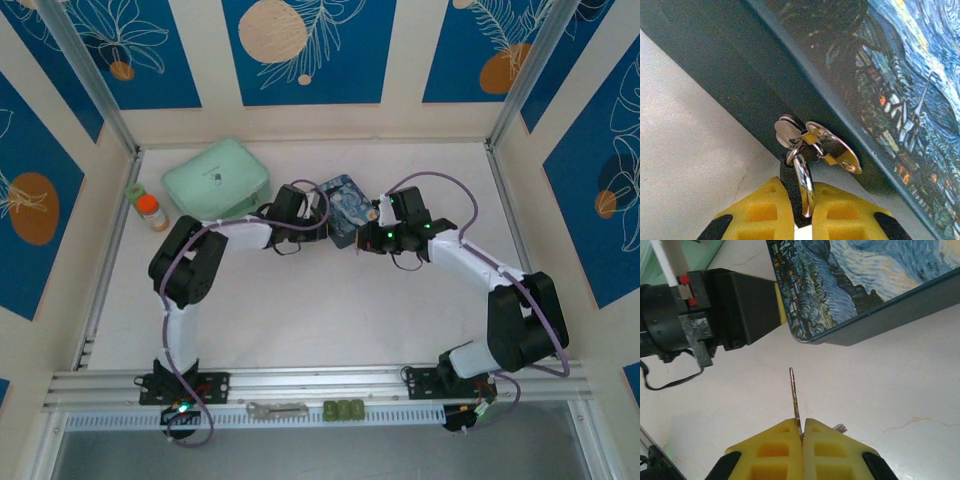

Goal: Unlock the padlock with the key

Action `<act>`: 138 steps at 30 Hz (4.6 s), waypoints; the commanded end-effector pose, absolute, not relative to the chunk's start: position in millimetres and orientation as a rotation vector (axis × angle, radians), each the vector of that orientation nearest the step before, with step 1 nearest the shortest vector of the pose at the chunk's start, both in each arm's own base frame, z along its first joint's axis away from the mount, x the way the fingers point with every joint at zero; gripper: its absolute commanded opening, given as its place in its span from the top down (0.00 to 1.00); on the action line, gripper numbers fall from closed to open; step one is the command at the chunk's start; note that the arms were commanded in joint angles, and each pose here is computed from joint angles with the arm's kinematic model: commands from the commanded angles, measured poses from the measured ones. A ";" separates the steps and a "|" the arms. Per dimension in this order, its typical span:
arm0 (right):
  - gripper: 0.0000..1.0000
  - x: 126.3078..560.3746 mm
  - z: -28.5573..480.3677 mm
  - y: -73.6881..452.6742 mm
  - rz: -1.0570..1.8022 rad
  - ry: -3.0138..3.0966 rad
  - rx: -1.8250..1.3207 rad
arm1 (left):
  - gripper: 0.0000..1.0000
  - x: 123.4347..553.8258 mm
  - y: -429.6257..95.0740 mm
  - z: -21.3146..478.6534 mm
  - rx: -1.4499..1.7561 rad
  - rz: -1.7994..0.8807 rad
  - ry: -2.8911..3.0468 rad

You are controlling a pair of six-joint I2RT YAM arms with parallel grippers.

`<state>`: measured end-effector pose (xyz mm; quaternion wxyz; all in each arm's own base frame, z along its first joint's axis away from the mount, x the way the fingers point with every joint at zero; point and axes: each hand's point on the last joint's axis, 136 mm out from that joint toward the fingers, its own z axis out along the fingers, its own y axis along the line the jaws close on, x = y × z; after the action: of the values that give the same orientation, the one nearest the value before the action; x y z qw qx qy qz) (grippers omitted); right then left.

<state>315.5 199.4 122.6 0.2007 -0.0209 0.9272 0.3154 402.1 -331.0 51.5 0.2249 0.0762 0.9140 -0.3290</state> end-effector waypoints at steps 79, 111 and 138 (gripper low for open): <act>1.00 312.3 132.3 195.4 0.783 2.601 -0.062 | 0.43 381.2 -322.6 48.4 0.577 -1.089 2.212; 1.00 310.0 132.2 199.1 0.783 2.607 -0.072 | 0.55 369.1 -374.8 26.0 0.511 -1.179 2.177; 1.00 305.3 129.2 190.0 0.770 2.604 -0.049 | 0.59 363.7 -383.5 25.6 0.445 -1.216 2.182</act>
<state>311.1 193.2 129.7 0.2145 -0.0194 0.9368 0.2757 379.9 -384.4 47.9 0.3390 0.1747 0.7989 -0.4650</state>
